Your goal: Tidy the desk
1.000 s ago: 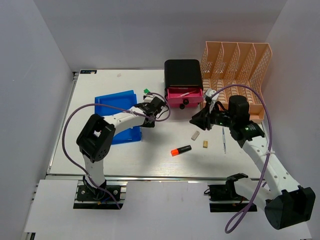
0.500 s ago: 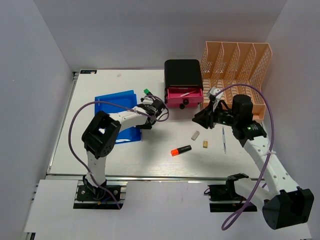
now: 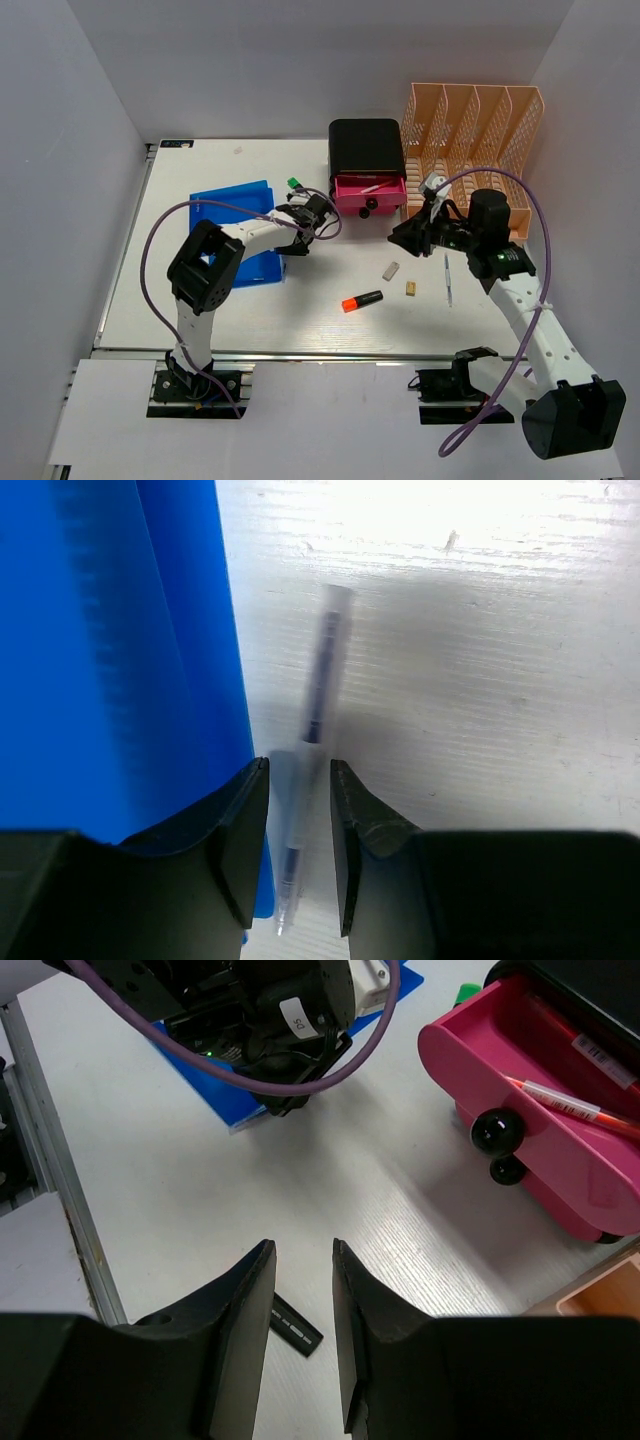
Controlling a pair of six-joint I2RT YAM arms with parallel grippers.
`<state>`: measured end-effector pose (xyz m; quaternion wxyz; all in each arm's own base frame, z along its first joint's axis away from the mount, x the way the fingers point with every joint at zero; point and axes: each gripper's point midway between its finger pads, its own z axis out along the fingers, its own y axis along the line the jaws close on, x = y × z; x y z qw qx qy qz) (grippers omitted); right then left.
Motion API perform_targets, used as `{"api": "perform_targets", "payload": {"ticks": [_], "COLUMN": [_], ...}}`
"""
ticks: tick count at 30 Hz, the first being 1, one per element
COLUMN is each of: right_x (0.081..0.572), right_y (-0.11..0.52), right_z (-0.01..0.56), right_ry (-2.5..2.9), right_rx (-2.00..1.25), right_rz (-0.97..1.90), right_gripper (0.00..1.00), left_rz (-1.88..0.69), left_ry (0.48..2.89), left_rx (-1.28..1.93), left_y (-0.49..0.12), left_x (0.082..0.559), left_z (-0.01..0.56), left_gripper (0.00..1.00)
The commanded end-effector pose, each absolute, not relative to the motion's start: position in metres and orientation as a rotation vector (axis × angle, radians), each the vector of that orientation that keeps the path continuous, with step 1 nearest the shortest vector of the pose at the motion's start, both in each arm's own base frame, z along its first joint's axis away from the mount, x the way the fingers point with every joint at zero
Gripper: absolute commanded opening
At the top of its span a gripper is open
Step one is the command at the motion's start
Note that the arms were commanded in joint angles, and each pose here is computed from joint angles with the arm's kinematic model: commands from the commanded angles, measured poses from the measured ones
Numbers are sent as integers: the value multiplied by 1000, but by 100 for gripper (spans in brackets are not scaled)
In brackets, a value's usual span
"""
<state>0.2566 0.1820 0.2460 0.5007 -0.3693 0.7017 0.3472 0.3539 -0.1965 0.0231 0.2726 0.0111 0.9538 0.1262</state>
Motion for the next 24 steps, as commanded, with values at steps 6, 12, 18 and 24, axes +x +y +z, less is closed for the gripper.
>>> {"api": "perform_targets", "payload": {"ticks": [6,12,18,24], "right_x": [254,254,255,255], "right_y": [178,177,174,171], "right_z": [252,252,254,253], "right_ry": [1661,1660,1656,1657], "right_rx": [-886,-882,-876,-867], "right_rz": [856,860,862,867], "right_gripper": [36,36,36,36], "left_rz": [304,171,-29,-133], "left_ry": [2626,2700,2810,2834], "left_rx": [13,129,207,220], "left_y": [-195,-213,-233,-235], "left_x": [347,338,312,298], "left_z": [12,2,-14,-21], "left_gripper": [42,35,34,25]}}
